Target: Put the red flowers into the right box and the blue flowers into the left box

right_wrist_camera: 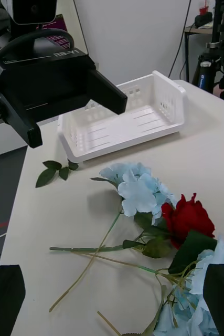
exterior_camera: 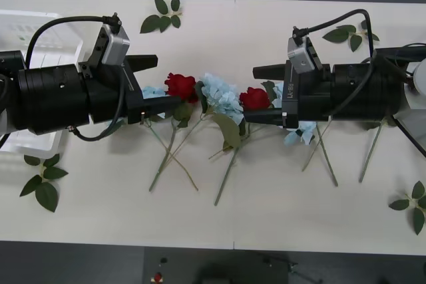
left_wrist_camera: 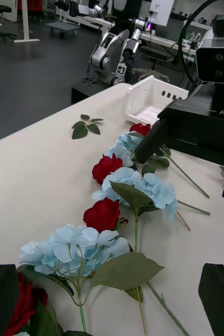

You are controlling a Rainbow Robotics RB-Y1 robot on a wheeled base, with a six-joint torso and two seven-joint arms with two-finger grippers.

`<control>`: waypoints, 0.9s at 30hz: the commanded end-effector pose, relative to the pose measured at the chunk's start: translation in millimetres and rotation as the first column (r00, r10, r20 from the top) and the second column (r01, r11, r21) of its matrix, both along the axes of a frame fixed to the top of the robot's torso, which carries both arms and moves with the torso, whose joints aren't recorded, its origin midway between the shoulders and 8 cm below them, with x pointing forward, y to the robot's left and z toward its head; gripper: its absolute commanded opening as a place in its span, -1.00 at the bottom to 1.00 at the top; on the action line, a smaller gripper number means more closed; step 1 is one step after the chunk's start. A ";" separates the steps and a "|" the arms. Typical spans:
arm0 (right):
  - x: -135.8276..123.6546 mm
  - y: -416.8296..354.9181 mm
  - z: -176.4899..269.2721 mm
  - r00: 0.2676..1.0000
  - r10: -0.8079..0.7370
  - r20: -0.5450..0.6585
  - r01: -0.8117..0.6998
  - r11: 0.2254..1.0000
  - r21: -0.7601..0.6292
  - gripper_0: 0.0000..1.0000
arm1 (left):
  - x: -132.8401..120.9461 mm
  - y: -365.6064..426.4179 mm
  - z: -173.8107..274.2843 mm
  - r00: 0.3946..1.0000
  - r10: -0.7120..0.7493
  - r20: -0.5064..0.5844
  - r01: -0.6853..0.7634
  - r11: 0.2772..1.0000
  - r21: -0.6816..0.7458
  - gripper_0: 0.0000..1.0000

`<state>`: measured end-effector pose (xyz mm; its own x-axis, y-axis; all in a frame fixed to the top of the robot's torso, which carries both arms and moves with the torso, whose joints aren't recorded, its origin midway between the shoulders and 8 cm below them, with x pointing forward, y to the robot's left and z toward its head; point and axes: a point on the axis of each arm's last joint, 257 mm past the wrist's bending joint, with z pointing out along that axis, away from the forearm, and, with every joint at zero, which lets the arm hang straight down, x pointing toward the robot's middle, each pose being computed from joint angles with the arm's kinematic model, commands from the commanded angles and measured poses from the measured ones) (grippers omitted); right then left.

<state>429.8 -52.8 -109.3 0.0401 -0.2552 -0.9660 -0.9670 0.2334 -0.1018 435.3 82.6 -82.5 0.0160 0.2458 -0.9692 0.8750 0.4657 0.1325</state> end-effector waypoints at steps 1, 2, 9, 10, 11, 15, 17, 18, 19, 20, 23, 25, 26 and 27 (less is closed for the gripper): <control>3.2 -9.9 9.5 0.999 -0.006 0.050 0.007 1.000 -0.027 1.00 | -0.3 -6.5 19.7 0.994 -0.029 0.103 0.026 0.999 0.025 1.00; 3.2 -9.9 9.5 0.999 -0.006 0.050 0.007 1.000 -0.027 1.00 | -0.3 -6.5 19.7 0.994 -0.029 0.103 0.026 0.999 0.025 1.00; 3.2 -9.9 9.5 0.999 -0.006 0.050 0.007 1.000 -0.027 1.00 | -0.3 -6.5 19.7 0.994 -0.029 0.103 0.026 0.999 0.025 1.00; 3.2 -9.9 9.5 0.999 -0.006 0.050 0.007 1.000 -0.027 1.00 | -0.3 -6.5 19.7 0.994 -0.029 0.103 0.026 0.999 0.025 1.00; 3.2 -9.9 9.5 0.999 -0.006 0.050 0.007 1.000 -0.027 1.00 | -0.3 -6.5 19.7 0.994 -0.029 0.103 0.026 0.999 0.025 1.00; 3.2 -9.9 9.5 0.999 -0.006 0.050 0.007 1.000 -0.027 1.00 | -0.3 -6.5 19.7 0.994 -0.029 0.103 0.026 0.999 0.025 1.00; 3.2 -9.9 9.5 0.999 -0.006 0.050 0.007 1.000 -0.027 1.00 | -0.3 -6.5 19.7 0.994 -0.029 0.103 0.026 0.999 0.025 1.00; 3.2 -9.9 9.5 0.999 -0.006 0.050 0.007 1.000 -0.027 1.00 | -0.3 -6.5 19.7 0.994 -0.029 0.103 0.026 0.999 0.025 1.00; 3.2 -9.9 9.5 0.999 -0.006 0.050 0.007 1.000 -0.027 1.00 | -0.3 -6.5 19.7 0.994 -0.029 0.103 0.026 0.999 0.025 1.00; 3.2 -9.9 9.5 0.999 -0.006 0.050 0.007 1.000 -0.027 1.00 | -0.3 -6.5 19.7 0.994 -0.029 0.103 0.026 0.999 0.025 1.00; 3.2 -9.9 9.5 0.999 -0.006 0.050 0.007 1.000 -0.027 1.00 | -0.3 -6.5 19.7 0.994 -0.029 0.103 0.026 0.999 0.025 1.00; 3.2 -9.9 9.5 0.999 -0.006 0.050 0.007 1.000 -0.027 1.00 | -0.3 -6.5 19.7 0.994 -0.029 0.103 0.026 0.999 0.025 1.00; 3.2 -9.9 9.5 0.999 -0.006 0.050 0.007 1.000 -0.027 1.00 | -0.3 -6.5 19.7 0.994 -0.029 0.103 0.026 0.999 0.025 1.00; 3.2 -9.9 9.5 0.999 -0.006 0.050 0.007 1.000 -0.027 1.00 | -0.3 -6.5 19.7 0.994 -0.029 0.103 0.026 0.999 0.025 1.00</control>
